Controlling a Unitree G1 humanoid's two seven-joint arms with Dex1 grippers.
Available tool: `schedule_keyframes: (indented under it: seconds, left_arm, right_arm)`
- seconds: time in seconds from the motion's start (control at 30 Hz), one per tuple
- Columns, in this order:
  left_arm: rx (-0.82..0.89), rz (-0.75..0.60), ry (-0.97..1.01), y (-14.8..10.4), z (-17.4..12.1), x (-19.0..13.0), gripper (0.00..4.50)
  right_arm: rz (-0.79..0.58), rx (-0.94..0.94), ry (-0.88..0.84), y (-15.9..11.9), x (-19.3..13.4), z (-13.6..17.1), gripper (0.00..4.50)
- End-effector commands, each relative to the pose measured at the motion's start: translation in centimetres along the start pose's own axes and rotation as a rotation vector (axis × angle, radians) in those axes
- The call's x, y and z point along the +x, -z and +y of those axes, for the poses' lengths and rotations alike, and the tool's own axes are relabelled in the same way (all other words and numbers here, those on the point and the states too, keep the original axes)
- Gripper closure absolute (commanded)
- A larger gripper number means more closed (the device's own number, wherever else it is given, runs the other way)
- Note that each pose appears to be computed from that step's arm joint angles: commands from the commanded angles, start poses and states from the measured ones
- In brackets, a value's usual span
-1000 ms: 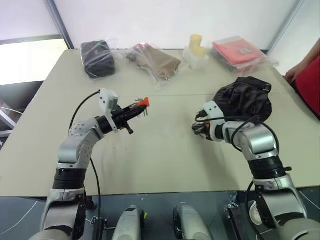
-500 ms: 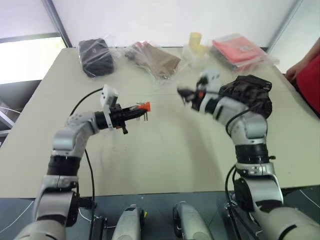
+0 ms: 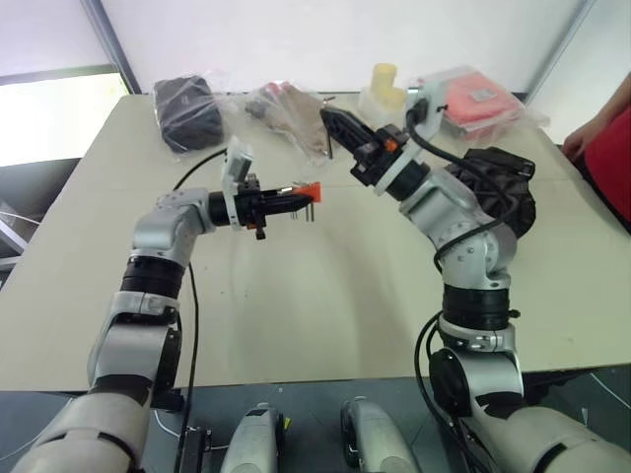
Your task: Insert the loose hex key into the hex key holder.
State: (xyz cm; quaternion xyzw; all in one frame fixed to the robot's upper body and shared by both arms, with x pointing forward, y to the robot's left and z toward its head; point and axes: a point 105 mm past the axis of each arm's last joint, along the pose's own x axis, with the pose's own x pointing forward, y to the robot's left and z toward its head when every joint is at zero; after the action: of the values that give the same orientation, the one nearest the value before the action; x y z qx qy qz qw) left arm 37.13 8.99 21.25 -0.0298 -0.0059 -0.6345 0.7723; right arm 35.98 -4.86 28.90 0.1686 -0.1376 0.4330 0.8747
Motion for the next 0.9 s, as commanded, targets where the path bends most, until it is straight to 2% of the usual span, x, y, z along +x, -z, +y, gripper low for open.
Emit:
schedule_keyframes:
  seconds: [0.03, 0.9]
  left_arm:
    - [0.067, -0.028, 0.046, -1.8, -0.8, 0.7, 4.50]
    - [0.107, -0.100, 0.014, -3.9, -0.5, 1.4, 4.50]
  right_arm:
    - [-0.054, -0.021, -0.036, -1.2, 0.0, 1.2, 4.46]
    - [-0.030, -0.010, 0.012, 0.2, -0.3, 0.5, 4.46]
